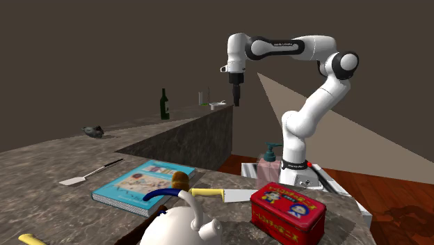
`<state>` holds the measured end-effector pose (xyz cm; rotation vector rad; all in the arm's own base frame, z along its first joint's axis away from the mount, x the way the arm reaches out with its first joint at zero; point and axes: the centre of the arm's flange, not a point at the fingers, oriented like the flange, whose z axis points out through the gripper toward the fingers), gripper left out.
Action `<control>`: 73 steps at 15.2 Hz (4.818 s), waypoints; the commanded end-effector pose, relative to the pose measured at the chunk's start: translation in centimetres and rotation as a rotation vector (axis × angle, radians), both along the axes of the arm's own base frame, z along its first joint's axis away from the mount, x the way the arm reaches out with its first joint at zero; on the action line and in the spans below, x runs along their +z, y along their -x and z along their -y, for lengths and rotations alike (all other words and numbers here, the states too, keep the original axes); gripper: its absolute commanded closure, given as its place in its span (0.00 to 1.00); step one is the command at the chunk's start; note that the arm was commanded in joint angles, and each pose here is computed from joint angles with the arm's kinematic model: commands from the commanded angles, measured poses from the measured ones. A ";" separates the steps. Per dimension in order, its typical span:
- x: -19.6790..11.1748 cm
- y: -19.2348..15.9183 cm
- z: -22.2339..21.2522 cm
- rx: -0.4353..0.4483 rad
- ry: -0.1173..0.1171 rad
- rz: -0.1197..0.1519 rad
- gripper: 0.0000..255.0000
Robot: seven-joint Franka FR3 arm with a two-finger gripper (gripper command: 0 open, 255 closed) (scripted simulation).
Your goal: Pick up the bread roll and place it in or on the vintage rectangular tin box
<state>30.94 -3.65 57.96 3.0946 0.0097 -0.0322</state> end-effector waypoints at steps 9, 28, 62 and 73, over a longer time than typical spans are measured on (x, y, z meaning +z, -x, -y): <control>-3.3 -8.5 -6.6 0.177 0.024 -0.045 0.00; -13.2 -22.4 -26.9 0.597 0.080 -0.153 0.00; -24.9 -25.4 -41.3 0.875 0.117 -0.224 1.00; -21.2 -25.4 -41.3 0.875 0.117 -0.224 1.00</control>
